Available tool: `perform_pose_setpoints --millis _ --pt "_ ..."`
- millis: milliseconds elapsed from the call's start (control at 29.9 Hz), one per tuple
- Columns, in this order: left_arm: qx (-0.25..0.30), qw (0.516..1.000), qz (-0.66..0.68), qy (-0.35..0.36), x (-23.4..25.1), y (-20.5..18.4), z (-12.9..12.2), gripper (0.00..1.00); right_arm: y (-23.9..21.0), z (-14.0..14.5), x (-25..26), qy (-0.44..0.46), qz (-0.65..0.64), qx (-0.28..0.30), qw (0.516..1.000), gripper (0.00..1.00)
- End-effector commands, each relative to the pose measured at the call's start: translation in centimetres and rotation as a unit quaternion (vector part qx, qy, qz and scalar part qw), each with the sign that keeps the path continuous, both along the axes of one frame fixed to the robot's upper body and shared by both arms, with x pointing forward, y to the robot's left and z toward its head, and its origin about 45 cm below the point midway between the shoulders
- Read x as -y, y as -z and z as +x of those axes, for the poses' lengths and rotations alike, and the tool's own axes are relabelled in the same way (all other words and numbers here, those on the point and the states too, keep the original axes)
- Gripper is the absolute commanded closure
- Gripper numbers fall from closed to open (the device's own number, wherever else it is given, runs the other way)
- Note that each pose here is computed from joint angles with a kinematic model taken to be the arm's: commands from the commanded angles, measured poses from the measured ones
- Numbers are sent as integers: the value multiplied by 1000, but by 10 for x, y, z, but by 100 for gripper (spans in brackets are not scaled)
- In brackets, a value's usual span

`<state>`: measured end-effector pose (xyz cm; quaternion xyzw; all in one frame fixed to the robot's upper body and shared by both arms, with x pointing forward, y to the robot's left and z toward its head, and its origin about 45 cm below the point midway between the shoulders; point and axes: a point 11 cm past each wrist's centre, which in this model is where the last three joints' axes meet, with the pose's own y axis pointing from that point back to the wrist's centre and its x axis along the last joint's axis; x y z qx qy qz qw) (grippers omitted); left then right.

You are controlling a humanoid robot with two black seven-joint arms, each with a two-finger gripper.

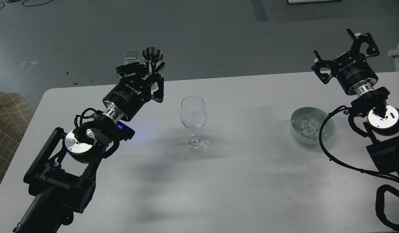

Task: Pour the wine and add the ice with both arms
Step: 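Lift the jigger with the left gripper and carry it toward the wine glass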

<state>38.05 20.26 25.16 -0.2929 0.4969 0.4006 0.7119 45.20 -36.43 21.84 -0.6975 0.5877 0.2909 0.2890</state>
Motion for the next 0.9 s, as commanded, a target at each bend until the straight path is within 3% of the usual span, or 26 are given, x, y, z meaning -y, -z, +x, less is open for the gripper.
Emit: perform_pose_setpoints --millis 0,869 --pt "2 999 26 21 13 6 -5 95 0 0 0 0 0 1 1000 0" --pt "35 991 125 43 15 13 -8 93 0 -2 4 3 -1 0 1000 0"
